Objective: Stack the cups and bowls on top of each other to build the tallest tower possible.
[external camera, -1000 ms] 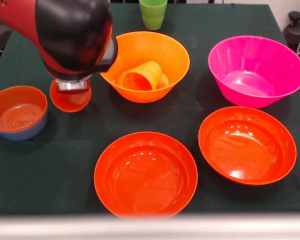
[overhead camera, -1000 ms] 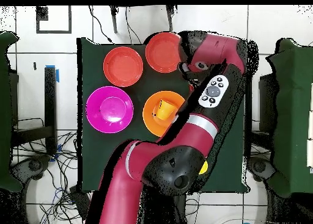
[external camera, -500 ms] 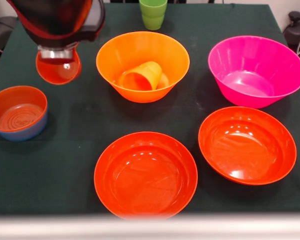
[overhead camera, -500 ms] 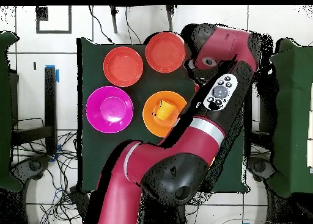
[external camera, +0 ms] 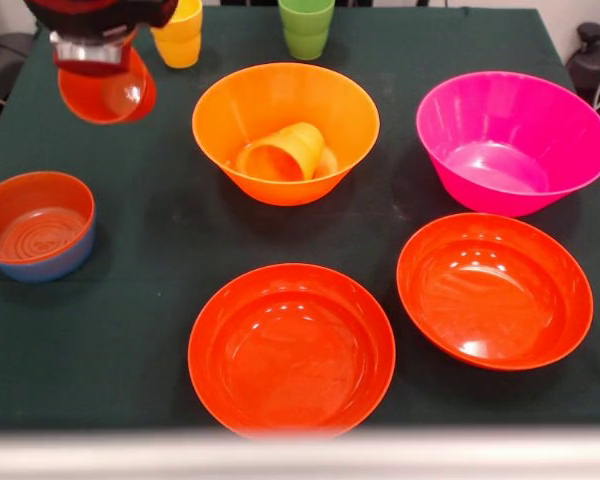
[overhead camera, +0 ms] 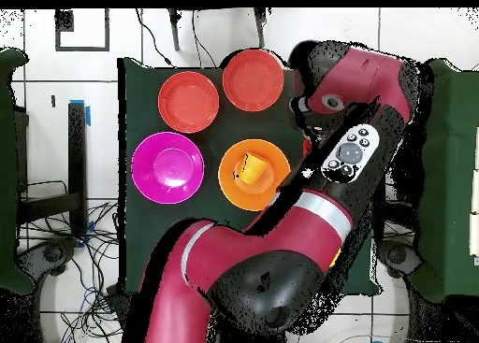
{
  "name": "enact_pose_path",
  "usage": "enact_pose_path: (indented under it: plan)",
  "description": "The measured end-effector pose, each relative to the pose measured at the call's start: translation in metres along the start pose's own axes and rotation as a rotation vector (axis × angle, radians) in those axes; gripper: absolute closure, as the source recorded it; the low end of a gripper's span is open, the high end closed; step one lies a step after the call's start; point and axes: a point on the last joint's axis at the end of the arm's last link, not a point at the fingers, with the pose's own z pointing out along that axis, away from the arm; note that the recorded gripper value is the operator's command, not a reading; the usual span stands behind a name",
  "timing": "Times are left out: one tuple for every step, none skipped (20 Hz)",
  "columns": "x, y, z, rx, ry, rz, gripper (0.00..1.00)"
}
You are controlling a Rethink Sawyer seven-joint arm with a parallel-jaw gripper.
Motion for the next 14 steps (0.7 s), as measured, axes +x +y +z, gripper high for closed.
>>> enact_pose_path:
  plan:
    - [0.0,-0.01,0.002,0.012,0.017,0.012,1.0]
    - [0.0,-0.014,0.004,0.018,0.023,0.017,1.0]
    - [0.0,-0.024,0.006,0.031,0.037,0.028,1.0]
    - [0.0,-0.03,0.008,0.039,0.046,0.035,1.0]
    - [0.001,-0.036,0.009,0.046,0.053,0.04,1.0]
    - [0.001,-0.04,0.01,0.051,0.058,0.043,1.0]
    - [0.002,-0.052,0.014,0.068,0.071,0.053,1.0]
    - [0.002,-0.056,0.015,0.073,0.075,0.055,1.0]
    - [0.002,-0.06,0.016,0.079,0.079,0.058,1.0]
    - [0.002,-0.068,0.019,0.089,0.086,0.063,1.0]
    - [0.001,-0.071,0.02,0.094,0.09,0.065,1.0]
    - [0.001,-0.075,0.022,0.099,0.094,0.067,1.0]
    - [0.0,-0.082,0.025,0.108,0.103,0.07,1.0]
    - [-0.001,-0.089,0.029,0.114,0.112,0.074,1.0]
